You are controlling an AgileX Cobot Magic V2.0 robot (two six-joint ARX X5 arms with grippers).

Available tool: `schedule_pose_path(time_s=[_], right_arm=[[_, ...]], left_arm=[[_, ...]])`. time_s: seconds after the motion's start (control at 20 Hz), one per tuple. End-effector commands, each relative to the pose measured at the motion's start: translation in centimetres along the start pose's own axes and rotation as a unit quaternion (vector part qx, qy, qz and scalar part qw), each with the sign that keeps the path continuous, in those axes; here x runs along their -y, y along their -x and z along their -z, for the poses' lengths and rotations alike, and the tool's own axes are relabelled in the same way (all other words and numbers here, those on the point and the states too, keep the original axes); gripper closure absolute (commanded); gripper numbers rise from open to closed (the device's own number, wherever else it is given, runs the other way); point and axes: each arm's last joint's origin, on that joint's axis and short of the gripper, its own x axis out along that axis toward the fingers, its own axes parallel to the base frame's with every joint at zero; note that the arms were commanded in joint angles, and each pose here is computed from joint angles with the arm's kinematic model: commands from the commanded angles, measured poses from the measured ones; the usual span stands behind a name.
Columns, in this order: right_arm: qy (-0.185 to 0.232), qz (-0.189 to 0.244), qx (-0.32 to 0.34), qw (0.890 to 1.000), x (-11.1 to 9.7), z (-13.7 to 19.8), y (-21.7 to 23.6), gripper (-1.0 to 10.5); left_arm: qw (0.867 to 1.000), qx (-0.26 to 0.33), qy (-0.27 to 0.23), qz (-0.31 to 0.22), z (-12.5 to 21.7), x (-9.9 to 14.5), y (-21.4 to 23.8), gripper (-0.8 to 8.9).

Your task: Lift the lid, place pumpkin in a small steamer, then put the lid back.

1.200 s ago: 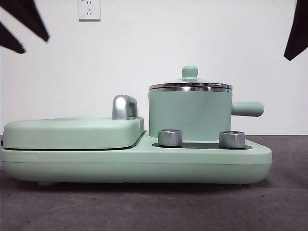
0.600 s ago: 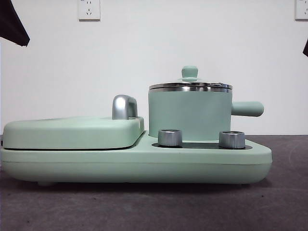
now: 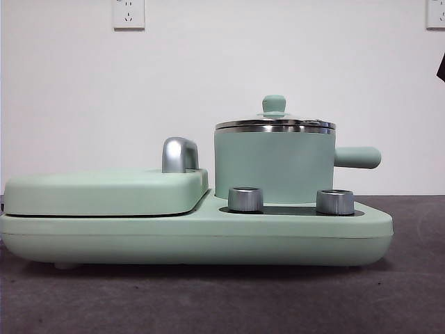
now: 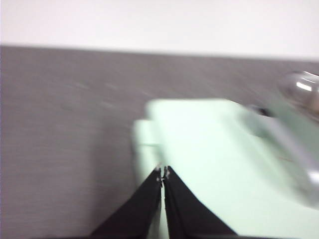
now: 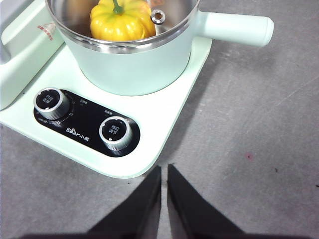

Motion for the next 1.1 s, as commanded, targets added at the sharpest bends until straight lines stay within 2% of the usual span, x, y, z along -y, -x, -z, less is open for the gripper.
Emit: schedule_pose_path(time_s=[0.05, 0.15, 0.25, 0.4, 0.5, 0.6, 0.9, 0.95, 1.05, 1.1], right_arm=[[0.001, -0.003, 0.004, 1.0, -0.1, -0.2, 0.0, 9.3], [0.001, -0.003, 0.004, 1.0, -0.1, -0.2, 0.0, 9.3], [0.001, -0.003, 0.004, 1.0, -0.1, -0.2, 0.0, 9.3], [0.001, -0.003, 0.004, 1.0, -0.1, -0.2, 0.0, 9.3], [0.001, -0.003, 0.005, 1.0, -0.1, -0.2, 0.0, 9.3], [0.001, -0.003, 0.005, 1.0, -0.1, -0.2, 0.0, 9.3], [0.003, -0.003, 0.005, 1.0, -0.1, -0.2, 0.0, 9.3], [0.053, 0.009, 0.013, 0.998, 0.0, -0.3, 0.0, 9.3], [0.083, 0.044, 0.061, 0.994, 0.7, 0.0, 0.5, 9.3], [0.076, 0.06, 0.095, 0.991, 1.3, 0.6, 0.2, 9.3]], left_arm=[[0.997, 0.056, -0.009, -0.045, 4.0, -1.3, 0.3, 8.07], [0.996, 0.066, -0.006, -0.06, 7.0, -2.1, 0.4, 8.07], [0.995, 0.077, 0.001, -0.068, 8.7, -2.5, 0.4, 8.07], [0.994, 0.08, 0.005, -0.069, 8.7, -2.5, 0.6, 8.07], [0.991, 0.108, 0.055, -0.059, 8.2, -2.4, 0.7, 8.07], [0.989, 0.128, 0.054, -0.056, 7.8, -2.4, 0.8, 8.07], [0.989, 0.129, 0.054, -0.056, 7.8, -2.4, 0.8, 8.07], [0.989, 0.129, 0.054, -0.056, 7.8, -2.4, 0.8, 8.07], [0.989, 0.129, 0.054, -0.056, 7.8, -2.4, 0.8, 8.07], [0.989, 0.129, 0.054, -0.055, 7.8, -2.4, 0.8, 8.07]])
